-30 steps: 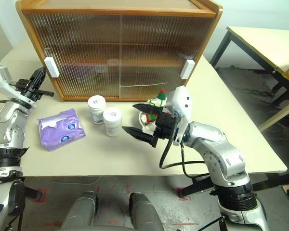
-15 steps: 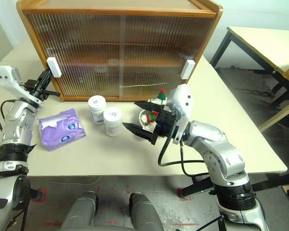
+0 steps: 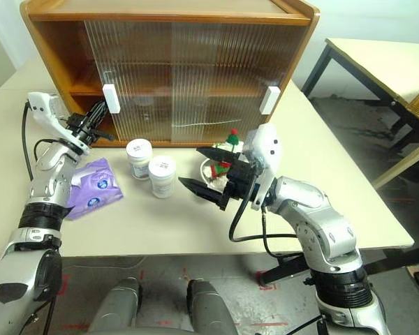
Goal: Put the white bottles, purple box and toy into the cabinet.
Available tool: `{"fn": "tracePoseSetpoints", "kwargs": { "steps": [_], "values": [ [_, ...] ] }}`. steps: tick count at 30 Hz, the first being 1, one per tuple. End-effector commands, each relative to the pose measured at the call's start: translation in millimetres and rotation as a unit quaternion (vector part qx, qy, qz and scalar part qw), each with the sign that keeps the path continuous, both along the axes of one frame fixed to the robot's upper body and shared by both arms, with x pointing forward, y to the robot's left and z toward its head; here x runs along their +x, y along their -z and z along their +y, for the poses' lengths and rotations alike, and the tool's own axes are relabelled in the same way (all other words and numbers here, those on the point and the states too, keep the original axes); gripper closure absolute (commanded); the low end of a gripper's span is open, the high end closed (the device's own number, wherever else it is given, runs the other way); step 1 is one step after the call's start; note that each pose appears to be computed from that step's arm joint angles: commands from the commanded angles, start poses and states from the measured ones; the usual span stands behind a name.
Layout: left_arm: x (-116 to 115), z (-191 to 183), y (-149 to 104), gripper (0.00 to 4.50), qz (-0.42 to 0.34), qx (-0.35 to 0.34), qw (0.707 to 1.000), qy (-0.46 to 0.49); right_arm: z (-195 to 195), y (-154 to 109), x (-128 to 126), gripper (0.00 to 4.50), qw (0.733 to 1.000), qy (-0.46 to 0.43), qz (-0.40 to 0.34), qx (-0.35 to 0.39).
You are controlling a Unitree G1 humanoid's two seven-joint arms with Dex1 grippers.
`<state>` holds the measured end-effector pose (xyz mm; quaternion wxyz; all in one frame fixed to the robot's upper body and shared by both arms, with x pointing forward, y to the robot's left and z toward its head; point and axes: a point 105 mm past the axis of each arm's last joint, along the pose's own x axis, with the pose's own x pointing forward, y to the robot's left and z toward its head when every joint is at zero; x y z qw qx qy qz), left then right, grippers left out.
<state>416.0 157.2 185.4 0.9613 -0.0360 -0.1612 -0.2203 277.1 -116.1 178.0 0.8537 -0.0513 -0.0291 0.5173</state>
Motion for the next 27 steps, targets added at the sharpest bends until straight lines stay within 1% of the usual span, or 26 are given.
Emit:
{"fn": "tracePoseSetpoints", "kwargs": {
  "steps": [1, 9, 27],
  "values": [
    [-1.1, -15.8, -7.5, 4.47, -0.008, 0.003, 1.000, 0.028, -3.3, -4.2, -2.0, 0.00, 1.000, 0.008, -0.013, -0.003],
    [-5.7, -41.2, -10.0, 4.47, -0.007, 0.008, 0.997, 0.078, -2.7, -7.3, -3.9, 0.00, 1.000, 0.014, -0.013, -0.003],
    [1.2, -83.4, -16.5, 4.47, -0.002, -0.012, 0.989, 0.145, -8.9, -11.1, -7.9, 0.00, 0.998, 0.054, -0.014, -0.001]
  ]
}}
